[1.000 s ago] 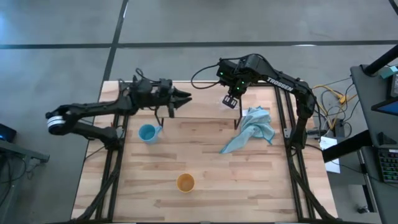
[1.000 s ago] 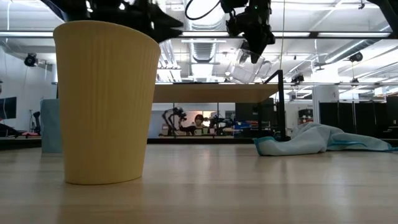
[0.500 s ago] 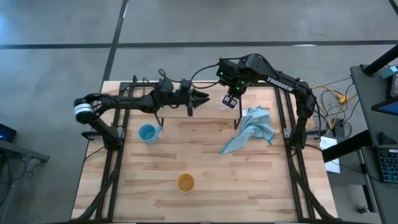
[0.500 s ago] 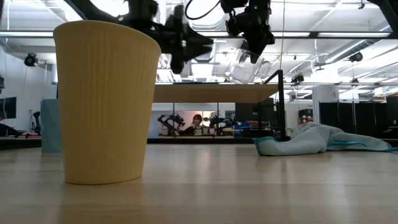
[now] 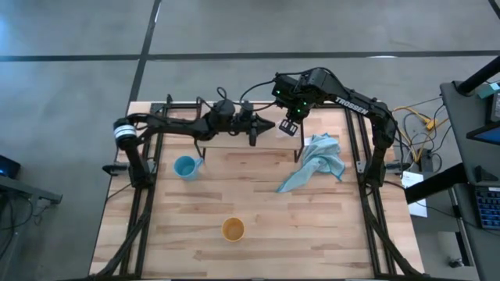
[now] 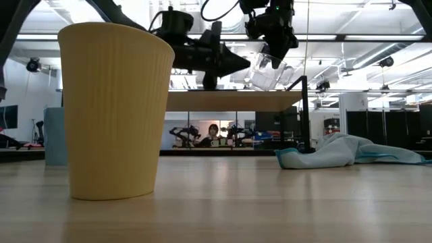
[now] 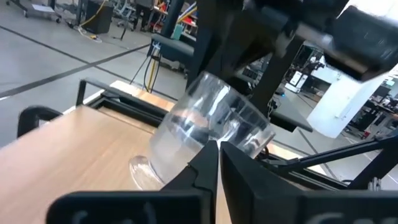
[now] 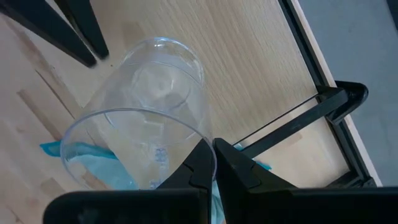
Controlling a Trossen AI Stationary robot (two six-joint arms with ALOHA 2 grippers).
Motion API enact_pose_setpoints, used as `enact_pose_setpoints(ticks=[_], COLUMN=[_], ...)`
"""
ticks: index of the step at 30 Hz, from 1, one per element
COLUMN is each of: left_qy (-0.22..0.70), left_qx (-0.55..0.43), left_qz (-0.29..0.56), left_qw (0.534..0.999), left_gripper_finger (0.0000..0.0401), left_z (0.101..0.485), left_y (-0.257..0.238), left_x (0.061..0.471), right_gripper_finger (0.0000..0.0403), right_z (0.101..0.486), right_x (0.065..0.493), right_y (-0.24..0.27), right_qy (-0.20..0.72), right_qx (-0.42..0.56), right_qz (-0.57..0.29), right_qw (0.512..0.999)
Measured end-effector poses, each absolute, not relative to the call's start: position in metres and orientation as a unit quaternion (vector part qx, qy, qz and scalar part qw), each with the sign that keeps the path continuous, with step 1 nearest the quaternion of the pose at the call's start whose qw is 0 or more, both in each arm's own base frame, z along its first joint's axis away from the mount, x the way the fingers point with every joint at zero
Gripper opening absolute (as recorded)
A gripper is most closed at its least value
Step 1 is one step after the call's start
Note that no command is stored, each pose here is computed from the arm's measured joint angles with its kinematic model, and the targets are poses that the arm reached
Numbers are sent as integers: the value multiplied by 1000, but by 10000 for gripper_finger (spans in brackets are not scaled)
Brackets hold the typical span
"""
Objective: Stack small to large cups/mugs on shelf
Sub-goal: Put the transparent mug on the shelf
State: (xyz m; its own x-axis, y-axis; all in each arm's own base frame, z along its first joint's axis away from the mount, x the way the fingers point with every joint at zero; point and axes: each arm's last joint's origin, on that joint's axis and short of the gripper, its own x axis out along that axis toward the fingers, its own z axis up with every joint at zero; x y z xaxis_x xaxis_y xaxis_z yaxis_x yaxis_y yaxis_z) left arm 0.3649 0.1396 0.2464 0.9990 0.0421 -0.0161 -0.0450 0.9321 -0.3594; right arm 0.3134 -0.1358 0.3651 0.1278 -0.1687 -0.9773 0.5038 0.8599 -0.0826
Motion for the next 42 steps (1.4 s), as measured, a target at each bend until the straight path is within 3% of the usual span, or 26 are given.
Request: enact_pose_setpoints(ticks=[14,42], left_qy=[23,24], left_qx=[-205,-216], left_qz=[46,50], left_qw=[978,975], left_gripper_finger=[3,4], left_z=[226,227], left_y=[143,142], left_x=[371,371], right_gripper_finger=[9,9], right_z=[365,365], right_x=[313,315], right_y=[-136,-136], right_qy=[620,613], right_qx=[136,132], right_qz=[-227,-222], right_qw=[738,746])
